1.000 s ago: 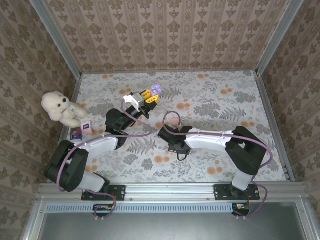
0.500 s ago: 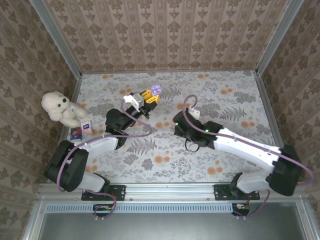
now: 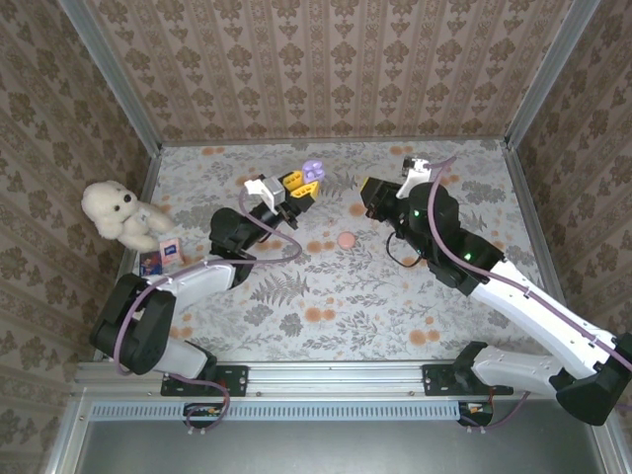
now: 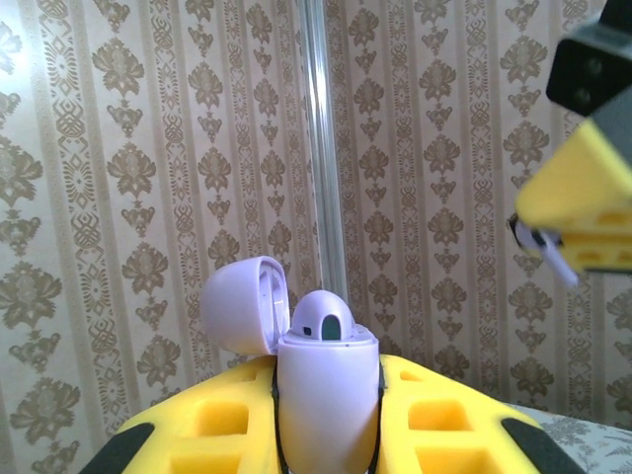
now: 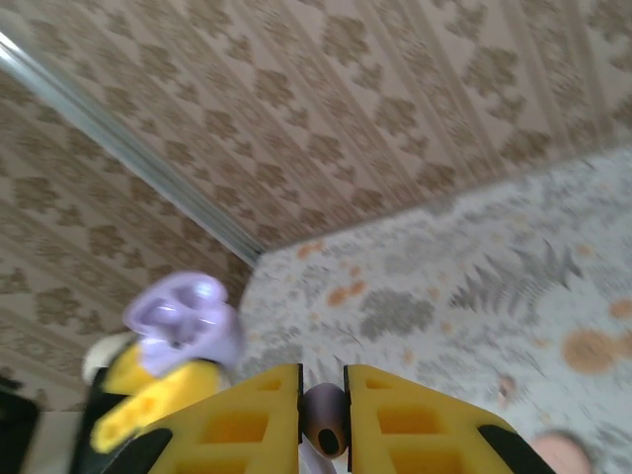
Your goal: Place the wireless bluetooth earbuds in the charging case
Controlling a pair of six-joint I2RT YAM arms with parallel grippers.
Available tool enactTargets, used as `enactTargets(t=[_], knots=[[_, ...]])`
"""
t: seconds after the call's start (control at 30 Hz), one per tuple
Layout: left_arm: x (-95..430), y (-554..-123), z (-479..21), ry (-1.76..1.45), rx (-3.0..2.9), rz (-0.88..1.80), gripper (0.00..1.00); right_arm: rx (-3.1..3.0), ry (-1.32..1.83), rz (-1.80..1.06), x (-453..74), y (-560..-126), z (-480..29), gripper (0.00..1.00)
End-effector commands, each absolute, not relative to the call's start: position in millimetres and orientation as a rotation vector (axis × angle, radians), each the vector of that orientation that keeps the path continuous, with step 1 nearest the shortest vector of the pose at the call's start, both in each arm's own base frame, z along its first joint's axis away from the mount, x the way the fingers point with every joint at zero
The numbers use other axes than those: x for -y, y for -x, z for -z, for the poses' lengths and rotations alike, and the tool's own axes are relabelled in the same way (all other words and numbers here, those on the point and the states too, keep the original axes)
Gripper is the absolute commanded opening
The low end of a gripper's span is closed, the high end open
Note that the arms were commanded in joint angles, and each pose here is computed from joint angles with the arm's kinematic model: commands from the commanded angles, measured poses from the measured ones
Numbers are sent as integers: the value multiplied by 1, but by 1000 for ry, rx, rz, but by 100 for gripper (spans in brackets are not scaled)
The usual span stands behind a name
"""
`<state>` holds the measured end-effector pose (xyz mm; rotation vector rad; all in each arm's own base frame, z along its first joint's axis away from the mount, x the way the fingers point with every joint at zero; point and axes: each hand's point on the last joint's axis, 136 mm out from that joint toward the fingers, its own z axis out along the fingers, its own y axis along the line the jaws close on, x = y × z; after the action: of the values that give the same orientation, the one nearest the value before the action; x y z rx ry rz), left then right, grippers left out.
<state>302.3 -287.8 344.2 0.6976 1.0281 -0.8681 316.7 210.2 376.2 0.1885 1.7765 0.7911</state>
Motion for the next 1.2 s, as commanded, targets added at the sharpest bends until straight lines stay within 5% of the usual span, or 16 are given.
enactTargets(t=[0.0,1.17], knots=[[298,-292,-369,-718,-950,946,0,-1584,-45,-901,-221,-310,-434,18],[322,-271,-396,-776,-870,1071,0,-1528,9,-1018,-250,-330,-434,17]])
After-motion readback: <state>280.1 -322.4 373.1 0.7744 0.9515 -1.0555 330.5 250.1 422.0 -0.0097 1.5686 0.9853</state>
